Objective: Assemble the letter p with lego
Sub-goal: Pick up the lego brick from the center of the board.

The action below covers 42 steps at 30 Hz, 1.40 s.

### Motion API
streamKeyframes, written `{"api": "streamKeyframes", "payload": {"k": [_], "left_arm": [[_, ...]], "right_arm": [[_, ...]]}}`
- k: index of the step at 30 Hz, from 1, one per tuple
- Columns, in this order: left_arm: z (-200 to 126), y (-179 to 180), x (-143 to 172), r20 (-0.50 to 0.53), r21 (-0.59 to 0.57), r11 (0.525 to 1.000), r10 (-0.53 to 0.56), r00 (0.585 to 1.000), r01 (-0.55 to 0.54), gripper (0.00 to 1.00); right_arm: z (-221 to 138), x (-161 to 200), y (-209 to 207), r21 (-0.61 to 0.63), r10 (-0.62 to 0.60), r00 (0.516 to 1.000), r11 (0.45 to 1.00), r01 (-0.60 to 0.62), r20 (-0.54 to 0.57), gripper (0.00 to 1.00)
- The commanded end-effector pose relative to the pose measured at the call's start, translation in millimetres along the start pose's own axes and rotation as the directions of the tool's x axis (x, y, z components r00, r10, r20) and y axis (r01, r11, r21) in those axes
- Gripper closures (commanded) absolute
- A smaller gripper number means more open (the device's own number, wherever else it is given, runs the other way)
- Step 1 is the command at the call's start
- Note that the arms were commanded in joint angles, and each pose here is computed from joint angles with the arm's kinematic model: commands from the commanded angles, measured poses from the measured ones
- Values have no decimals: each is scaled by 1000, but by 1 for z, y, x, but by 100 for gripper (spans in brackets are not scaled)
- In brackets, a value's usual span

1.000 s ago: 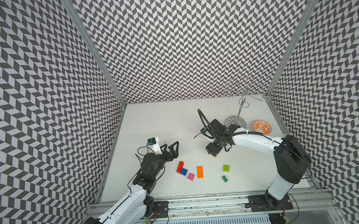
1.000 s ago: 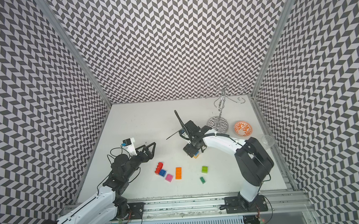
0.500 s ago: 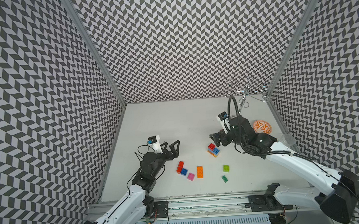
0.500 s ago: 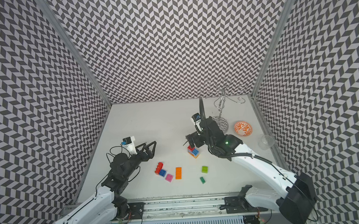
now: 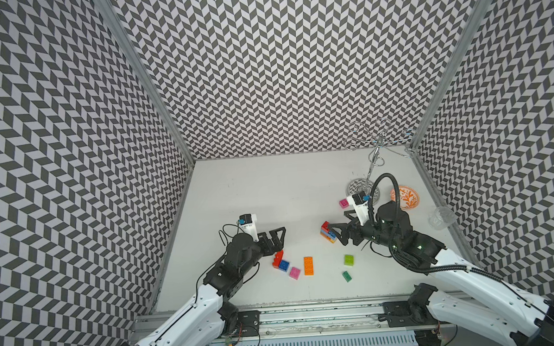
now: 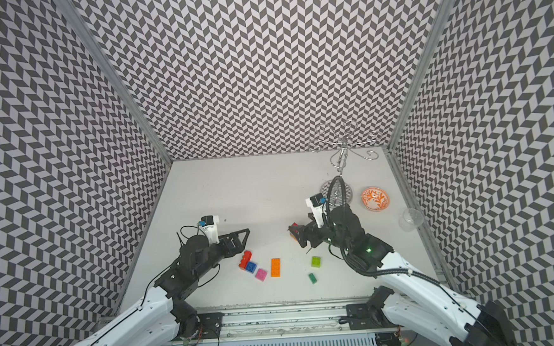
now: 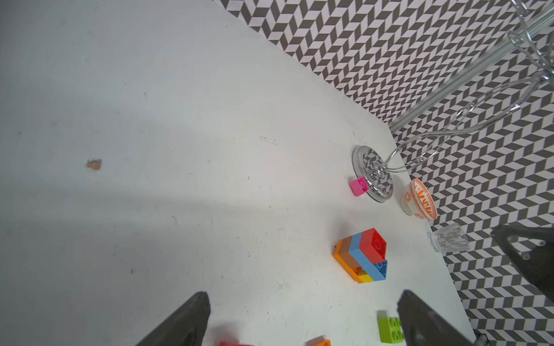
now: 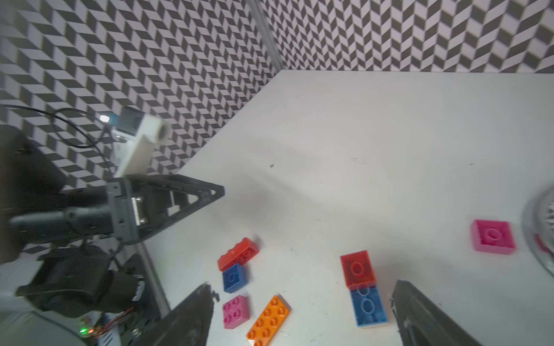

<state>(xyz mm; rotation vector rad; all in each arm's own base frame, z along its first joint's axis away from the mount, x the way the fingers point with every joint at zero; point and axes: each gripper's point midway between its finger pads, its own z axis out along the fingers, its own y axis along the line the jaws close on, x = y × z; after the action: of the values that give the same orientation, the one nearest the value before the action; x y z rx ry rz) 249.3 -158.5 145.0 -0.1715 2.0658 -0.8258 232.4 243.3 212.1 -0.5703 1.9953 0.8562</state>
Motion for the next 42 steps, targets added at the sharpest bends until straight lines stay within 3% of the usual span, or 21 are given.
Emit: {"api": "streamKeyframes", "payload": {"k": [1,9,19,28,35,42], "left_arm": [[-5,15,-5,21,-45,999,-29,999,30,0],[-7,42,-31,73,-3,993,-121,990,121,0],[1,79,-39,89,27,975,-221,971,219,0],[1,101,-32,113,-18,973,-227,967,231,0],[-1,99,-33,120,-12,975,-220,968,223,0],[-1,99,-32,118,-9,975,-220,968,222,0]], "right_arm": [[14,1,35,-148,-64,998,987,61,-14,10],[61,52,76,-164,-207,960,970,177,-189,20],[129,135,104,-165,-362,807,932,323,-467,34],[158,161,105,-156,-364,764,929,335,-533,35],[172,170,99,-130,-365,738,925,357,-567,48],[175,170,97,-117,-362,734,924,364,-575,72]]}}
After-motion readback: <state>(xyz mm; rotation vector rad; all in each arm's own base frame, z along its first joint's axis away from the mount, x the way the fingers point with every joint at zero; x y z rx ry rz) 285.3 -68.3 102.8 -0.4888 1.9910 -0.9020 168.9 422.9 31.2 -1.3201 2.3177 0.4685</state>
